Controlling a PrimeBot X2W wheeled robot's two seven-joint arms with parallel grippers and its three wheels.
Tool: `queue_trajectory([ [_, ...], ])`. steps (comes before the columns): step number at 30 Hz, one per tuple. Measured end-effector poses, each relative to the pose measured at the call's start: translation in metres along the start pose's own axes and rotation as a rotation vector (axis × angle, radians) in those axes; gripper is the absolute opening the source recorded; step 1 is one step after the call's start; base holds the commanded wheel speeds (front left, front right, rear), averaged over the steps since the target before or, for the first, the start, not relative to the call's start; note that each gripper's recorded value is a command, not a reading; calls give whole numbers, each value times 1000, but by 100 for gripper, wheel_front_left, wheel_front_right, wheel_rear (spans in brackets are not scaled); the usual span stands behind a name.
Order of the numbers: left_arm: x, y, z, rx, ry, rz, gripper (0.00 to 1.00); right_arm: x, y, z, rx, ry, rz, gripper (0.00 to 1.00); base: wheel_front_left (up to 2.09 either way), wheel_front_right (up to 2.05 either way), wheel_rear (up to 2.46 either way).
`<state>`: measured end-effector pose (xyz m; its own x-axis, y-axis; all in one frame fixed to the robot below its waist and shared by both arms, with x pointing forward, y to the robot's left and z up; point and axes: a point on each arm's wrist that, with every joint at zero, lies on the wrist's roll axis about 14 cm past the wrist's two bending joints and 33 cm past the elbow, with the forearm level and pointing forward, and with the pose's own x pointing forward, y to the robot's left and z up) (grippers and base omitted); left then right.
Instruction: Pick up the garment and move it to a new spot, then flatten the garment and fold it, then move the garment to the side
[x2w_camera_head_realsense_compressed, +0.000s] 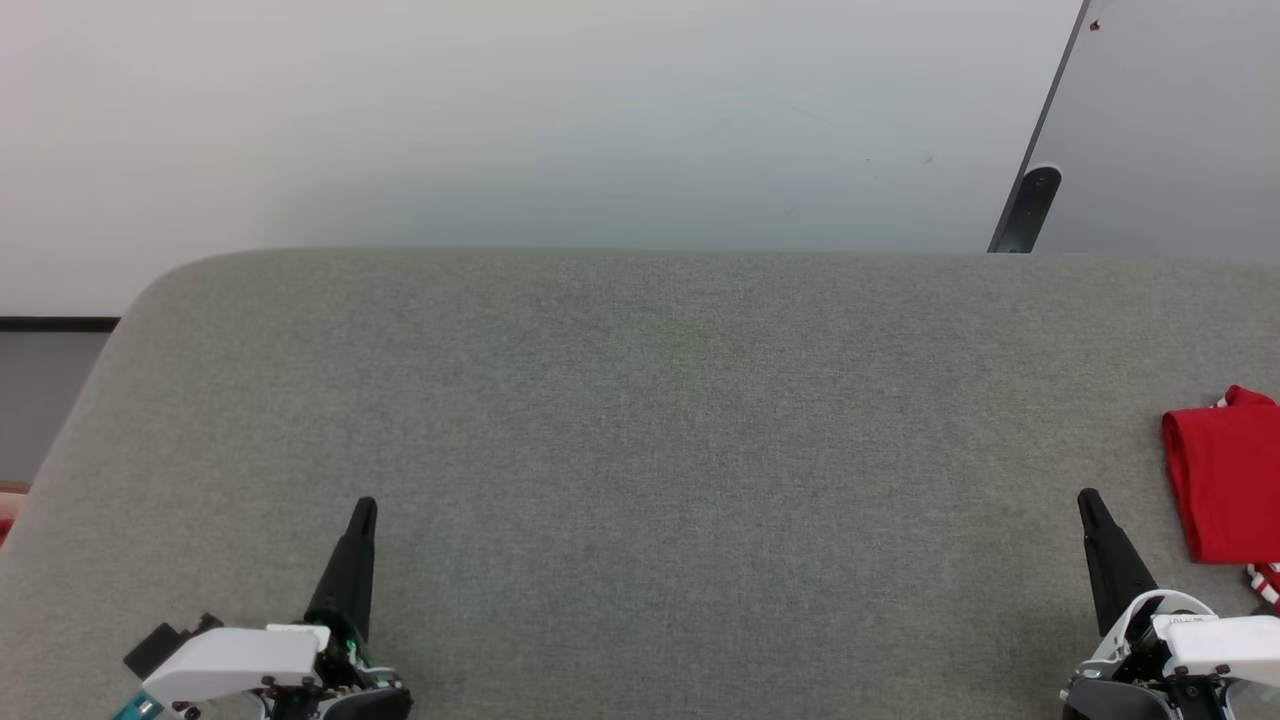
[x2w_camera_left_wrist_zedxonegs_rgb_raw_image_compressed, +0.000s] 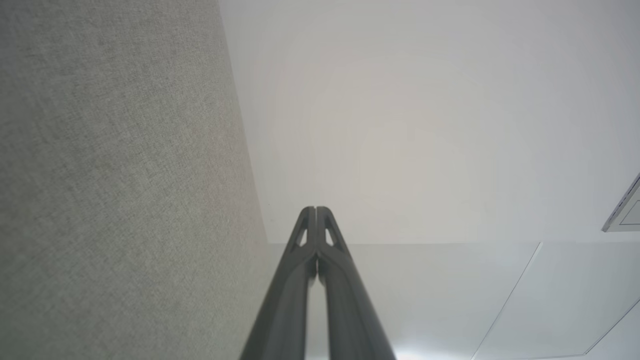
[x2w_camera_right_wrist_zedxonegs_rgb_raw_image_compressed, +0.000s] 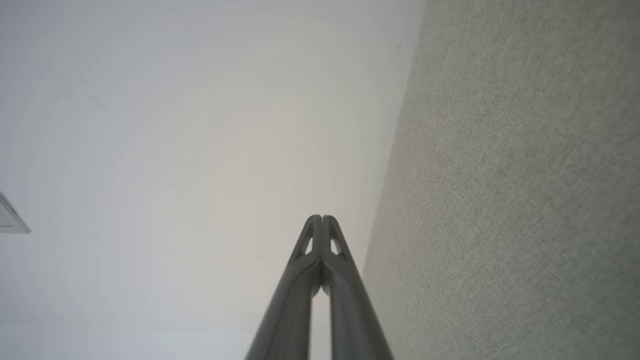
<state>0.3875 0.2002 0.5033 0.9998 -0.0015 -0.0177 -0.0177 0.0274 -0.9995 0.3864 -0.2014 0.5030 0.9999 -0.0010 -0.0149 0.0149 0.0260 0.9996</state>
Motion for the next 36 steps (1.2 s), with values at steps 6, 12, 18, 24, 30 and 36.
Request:
queue_trajectory([
  [6, 0, -1, -1, -32, -1, -7, 0, 1, 2, -1, 26, 1, 6, 0, 0, 0, 0],
  [12, 0, -1, 0, -32, -1, -7, 0, 2, 3, -1, 26, 1, 9, 0, 0, 0, 0],
  [18, 0, -1, 0, -32, -1, -7, 0, 2, 3, -1, 26, 1, 9, 0, 0, 0, 0],
  [24, 0, -1, 0, -32, -2, -7, 0, 2, 3, -1, 26, 1, 9, 0, 0, 0, 0],
  [30, 0, -1, 0, -32, -2, -7, 0, 2, 3, -1, 26, 1, 9, 0, 0, 0, 0],
  [36, 0, -1, 0, -32, -2, -7, 0, 2, 3, -1, 26, 1, 9, 0, 0, 0, 0],
])
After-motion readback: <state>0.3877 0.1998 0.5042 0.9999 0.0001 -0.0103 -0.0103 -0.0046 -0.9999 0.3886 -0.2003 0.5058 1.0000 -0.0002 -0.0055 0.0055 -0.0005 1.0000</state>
